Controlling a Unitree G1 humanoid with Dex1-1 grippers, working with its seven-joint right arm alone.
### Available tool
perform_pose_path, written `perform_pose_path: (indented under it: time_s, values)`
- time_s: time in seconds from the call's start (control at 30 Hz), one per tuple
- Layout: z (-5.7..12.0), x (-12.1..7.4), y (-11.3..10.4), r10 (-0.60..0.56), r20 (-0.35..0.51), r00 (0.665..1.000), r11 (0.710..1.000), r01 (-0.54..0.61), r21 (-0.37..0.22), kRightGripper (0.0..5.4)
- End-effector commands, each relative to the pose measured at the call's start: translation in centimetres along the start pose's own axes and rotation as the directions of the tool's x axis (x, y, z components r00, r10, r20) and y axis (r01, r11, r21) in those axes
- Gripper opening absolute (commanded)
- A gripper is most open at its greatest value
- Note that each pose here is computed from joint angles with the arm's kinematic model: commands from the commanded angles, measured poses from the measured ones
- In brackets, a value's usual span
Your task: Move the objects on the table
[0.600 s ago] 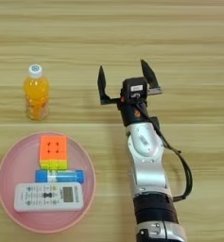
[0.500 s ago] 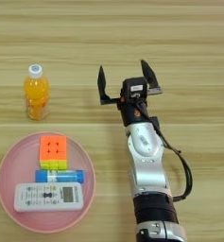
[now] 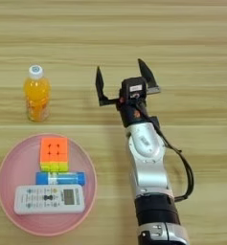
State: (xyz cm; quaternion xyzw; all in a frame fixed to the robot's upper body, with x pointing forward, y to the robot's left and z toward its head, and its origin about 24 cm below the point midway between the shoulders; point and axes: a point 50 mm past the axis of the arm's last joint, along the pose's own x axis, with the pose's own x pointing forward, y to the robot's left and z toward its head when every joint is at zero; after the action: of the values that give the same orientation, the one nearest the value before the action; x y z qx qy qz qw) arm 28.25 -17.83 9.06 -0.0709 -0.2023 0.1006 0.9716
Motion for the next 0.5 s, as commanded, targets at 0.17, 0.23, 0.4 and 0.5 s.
perform_pose_path:
  time_s: [0.17, 0.23, 0.4, 0.5]
  values:
    - [4.8, 2.1, 1.7, 0.154, 0.204, 0.967, 0.968, -0.190, 0.167, 5.38]
    - [5.4, 2.7, 2.1, 0.204, 0.221, 0.954, 0.955, -0.243, 0.167, 5.38]
    - [4.9, 4.1, 4.4, 0.345, 0.172, 0.923, 0.915, -0.371, 0.156, 5.38]
    - [4.2, 5.1, 6.1, 0.431, 0.116, 0.895, 0.885, -0.444, 0.138, 5.38]
